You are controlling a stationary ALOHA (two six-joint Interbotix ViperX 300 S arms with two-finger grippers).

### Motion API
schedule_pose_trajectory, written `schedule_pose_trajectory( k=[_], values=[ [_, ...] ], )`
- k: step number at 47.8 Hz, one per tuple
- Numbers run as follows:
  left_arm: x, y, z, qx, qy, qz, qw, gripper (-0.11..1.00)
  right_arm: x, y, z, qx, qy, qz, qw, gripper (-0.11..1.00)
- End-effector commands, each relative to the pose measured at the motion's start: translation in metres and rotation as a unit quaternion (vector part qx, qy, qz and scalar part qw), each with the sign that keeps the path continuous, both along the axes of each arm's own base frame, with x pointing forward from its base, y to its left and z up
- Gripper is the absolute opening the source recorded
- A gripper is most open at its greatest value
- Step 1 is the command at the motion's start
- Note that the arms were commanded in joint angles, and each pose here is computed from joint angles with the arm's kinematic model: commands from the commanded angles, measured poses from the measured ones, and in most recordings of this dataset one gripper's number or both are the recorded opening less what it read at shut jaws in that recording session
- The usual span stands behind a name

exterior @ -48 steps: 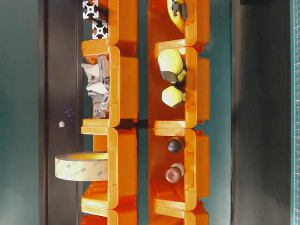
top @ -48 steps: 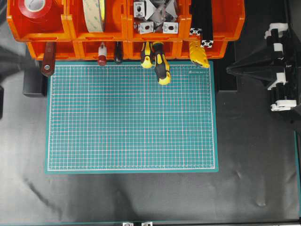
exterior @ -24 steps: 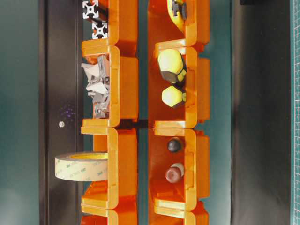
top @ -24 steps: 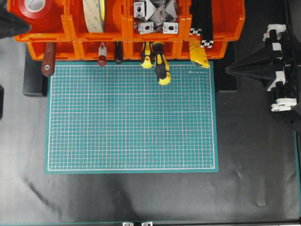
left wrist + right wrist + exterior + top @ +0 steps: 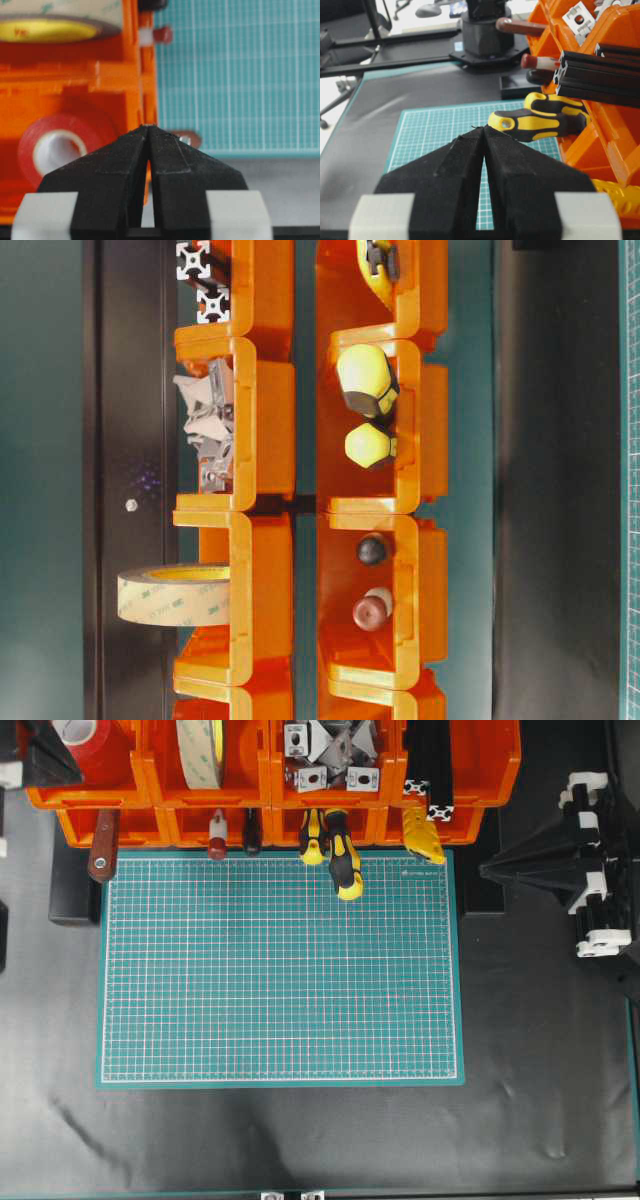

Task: Pick vinyl tape from container rack with left arm.
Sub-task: 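Move the left gripper to the red vinyl tape roll in the rack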

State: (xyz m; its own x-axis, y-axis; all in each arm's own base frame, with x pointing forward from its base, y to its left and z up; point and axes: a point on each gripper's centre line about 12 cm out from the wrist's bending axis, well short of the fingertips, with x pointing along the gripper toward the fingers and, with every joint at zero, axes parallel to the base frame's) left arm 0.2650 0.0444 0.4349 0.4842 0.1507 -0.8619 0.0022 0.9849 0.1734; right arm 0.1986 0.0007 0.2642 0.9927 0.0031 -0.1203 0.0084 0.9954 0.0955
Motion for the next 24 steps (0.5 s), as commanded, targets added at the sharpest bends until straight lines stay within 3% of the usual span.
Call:
schedule_pose_trajectory(
  k=[1, 6, 14, 17, 19, 24],
  values=[
    [-0.002, 0.008, 0.011, 0.004, -0.003, 0.015, 0.9999, 0.05, 0.003, 0.002, 0.009, 0.002, -0.011, 0.003, 0.9999, 0.00],
    [-0.001, 0.014, 0.008, 0.003, 0.005, 0.025, 0.9997, 0.22, 0.003, 0.002, 0.009, 0.002, -0.011, 0.004, 0.9999, 0.00],
    [0.001, 0.016, -0.001, 0.005, 0.018, 0.022, 0.9996, 0.71, 0.002, 0.003, 0.010, 0.002, -0.013, 0.007, 0.9999, 0.00],
    [0.001, 0.017, -0.007, 0.004, 0.027, 0.023, 0.9994, 0.84, 0.002, 0.003, 0.010, 0.002, -0.013, 0.007, 0.9999, 0.00],
    [0.001, 0.019, -0.010, 0.003, 0.031, 0.027, 0.9992, 0.88, 0.002, 0.003, 0.009, 0.002, -0.012, 0.007, 0.9999, 0.00],
    [0.000, 0.025, -0.018, 0.000, 0.042, 0.038, 0.9984, 0.85, 0.002, 0.004, 0.009, 0.002, -0.012, 0.009, 0.9999, 0.00]
  ],
)
